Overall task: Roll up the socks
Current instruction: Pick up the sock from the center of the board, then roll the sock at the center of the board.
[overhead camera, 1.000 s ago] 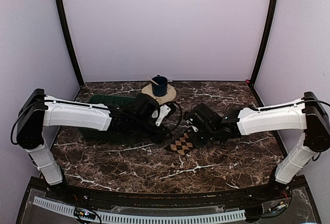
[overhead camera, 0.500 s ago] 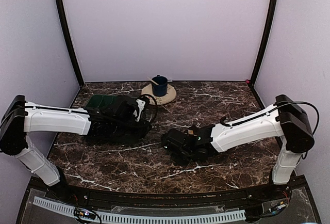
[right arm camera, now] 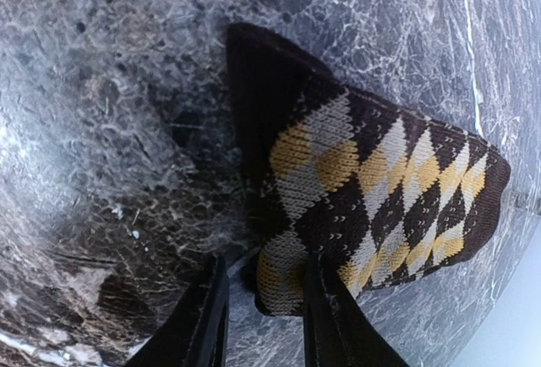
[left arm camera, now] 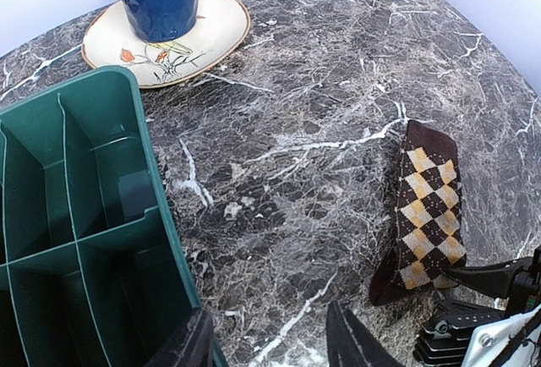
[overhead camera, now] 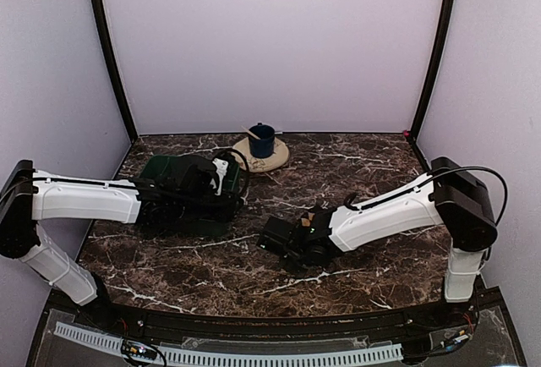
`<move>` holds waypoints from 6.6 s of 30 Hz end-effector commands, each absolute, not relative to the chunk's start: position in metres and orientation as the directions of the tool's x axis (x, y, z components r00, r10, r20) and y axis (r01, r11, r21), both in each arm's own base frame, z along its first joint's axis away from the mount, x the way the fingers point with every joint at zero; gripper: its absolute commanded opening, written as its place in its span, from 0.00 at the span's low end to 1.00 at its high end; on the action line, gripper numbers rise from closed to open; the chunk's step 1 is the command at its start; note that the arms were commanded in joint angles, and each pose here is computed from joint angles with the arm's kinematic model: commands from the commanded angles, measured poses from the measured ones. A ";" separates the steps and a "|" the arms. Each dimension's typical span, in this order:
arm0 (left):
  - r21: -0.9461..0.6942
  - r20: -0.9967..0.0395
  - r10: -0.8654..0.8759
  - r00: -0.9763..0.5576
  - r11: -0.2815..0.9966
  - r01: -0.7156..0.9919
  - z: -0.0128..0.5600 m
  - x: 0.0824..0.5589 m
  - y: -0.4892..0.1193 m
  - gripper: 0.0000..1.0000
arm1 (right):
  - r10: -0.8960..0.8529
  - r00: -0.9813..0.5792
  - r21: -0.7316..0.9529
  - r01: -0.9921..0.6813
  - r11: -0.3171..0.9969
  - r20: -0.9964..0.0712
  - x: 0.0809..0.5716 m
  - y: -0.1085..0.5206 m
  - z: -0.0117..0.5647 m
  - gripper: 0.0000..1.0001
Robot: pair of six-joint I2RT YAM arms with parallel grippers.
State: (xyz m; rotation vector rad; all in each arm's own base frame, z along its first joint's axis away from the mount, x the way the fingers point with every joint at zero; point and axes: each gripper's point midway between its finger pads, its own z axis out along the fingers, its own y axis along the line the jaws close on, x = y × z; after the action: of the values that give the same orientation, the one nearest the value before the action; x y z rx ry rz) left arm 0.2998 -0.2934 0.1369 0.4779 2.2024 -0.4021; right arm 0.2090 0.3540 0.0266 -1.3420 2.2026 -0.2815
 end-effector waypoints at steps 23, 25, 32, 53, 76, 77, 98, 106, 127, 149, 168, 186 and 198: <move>-0.160 -0.849 0.178 -0.497 0.810 0.565 0.156 0.292 -0.300 0.48 | -0.837 -0.421 -0.162 -0.853 0.496 -0.349 0.185 0.359 0.020 0.00; -0.166 -0.856 0.180 -0.485 0.792 0.587 0.157 0.289 -0.303 0.48 | -0.825 -0.433 -0.101 -0.862 0.497 -0.364 0.180 0.359 0.022 0.00; -0.187 -0.857 0.233 -0.460 0.691 0.698 0.152 0.271 -0.321 0.48 | -0.767 -0.482 0.105 -0.867 0.487 -0.422 0.169 0.367 0.038 0.00; -0.128 -0.848 0.462 -0.259 0.297 0.946 0.116 0.191 -0.377 0.49 | -0.565 -0.694 0.559 -0.709 0.429 -0.446 0.167 0.363 0.072 0.00; 0.311 -0.691 0.688 0.223 0.003 0.951 0.083 0.171 -0.407 0.51 | -0.594 -0.699 0.608 -0.686 0.399 -0.399 0.157 0.351 0.072 0.00; 0.321 -0.678 0.697 0.233 -0.005 0.947 0.080 0.170 -0.407 0.51 | -0.595 -0.697 0.608 -0.687 0.397 -0.400 0.156 0.351 0.073 0.00; 0.482 -0.546 0.762 0.348 -0.053 0.875 0.064 0.185 -0.403 0.25 | -0.604 -0.702 0.619 -0.676 0.399 -0.377 0.150 0.345 0.072 0.00; 0.412 -0.549 0.764 0.340 -0.107 0.905 0.066 0.171 -0.402 0.15 | -0.596 -0.713 0.610 -0.669 0.424 -0.369 0.153 0.343 0.069 0.00; 0.015 -0.481 0.855 0.196 -0.215 0.976 0.040 0.132 -0.408 0.00 | -0.478 -0.773 0.601 -0.629 0.493 -0.416 0.158 0.331 0.081 0.35; -0.320 -0.506 0.862 -0.015 -0.171 0.932 0.057 0.140 -0.419 0.00 | -0.257 -0.800 0.377 -0.505 0.776 -0.542 0.198 0.275 0.085 0.42; -0.555 -0.493 0.851 -0.179 -0.149 0.818 0.068 0.146 -0.427 0.00 | -0.395 -0.576 -0.023 -0.545 0.838 -0.715 0.160 0.275 0.100 0.43; -0.650 -0.472 0.847 -0.244 -0.147 0.745 0.065 0.147 -0.431 0.00 | -0.727 -0.246 -0.407 -0.694 0.594 -0.641 0.116 0.318 0.096 0.54; -0.694 -0.458 0.846 -0.273 -0.148 0.705 0.064 0.147 -0.433 0.00 | -0.846 -0.092 -0.514 -0.758 0.402 -0.525 0.106 0.324 0.080 0.59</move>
State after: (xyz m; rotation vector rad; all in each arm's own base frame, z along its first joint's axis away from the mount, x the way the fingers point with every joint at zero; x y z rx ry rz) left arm 0.1486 -0.4323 0.0546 1.9878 2.1450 -1.4668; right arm 0.1095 0.3137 0.0784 -1.3065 1.9286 -0.1273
